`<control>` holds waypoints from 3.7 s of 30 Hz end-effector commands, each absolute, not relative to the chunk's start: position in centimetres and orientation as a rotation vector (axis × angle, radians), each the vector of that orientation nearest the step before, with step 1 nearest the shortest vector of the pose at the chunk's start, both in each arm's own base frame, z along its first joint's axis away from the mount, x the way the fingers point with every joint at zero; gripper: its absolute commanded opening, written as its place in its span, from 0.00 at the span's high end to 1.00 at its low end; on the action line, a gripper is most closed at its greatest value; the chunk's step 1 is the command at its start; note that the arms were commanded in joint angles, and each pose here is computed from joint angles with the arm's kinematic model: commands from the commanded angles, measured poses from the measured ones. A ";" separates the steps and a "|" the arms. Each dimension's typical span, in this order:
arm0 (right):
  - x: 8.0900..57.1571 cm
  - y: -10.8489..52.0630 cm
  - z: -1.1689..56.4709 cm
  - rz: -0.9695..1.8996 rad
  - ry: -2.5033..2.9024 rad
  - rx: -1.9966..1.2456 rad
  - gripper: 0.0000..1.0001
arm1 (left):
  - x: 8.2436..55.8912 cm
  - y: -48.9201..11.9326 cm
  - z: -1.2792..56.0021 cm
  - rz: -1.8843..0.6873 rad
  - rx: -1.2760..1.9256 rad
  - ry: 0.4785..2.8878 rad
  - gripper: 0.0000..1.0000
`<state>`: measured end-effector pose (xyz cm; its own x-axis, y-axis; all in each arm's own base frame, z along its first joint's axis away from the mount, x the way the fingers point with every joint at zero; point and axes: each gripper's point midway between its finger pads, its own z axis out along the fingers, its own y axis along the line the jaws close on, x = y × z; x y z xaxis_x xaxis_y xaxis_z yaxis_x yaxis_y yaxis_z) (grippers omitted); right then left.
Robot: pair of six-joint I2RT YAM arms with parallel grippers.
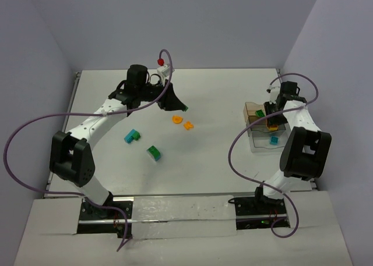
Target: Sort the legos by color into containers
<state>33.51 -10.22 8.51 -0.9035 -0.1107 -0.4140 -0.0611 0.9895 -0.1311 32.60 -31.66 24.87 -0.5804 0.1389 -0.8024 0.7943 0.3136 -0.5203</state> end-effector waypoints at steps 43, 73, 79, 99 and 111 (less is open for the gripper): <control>30.4 24.7 32.2 0.671 1.860 -0.990 0.15 | 31.4 -31.5 30.2 -1.973 0.271 1.947 1.00; 32.1 28.6 30.6 0.582 1.892 -1.033 0.48 | 30.6 -32.0 29.6 -2.017 0.281 1.957 1.00; 31.6 29.0 30.1 0.597 1.895 -1.061 0.44 | 30.6 -32.0 29.7 -2.029 0.278 1.953 1.00; 31.7 29.3 30.2 0.589 1.875 -1.044 0.86 | 30.3 -31.9 29.6 -2.036 0.291 1.942 0.84; 31.1 23.3 29.9 0.499 1.926 -0.952 1.00 | 34.2 -28.4 29.0 -1.803 0.197 1.950 0.01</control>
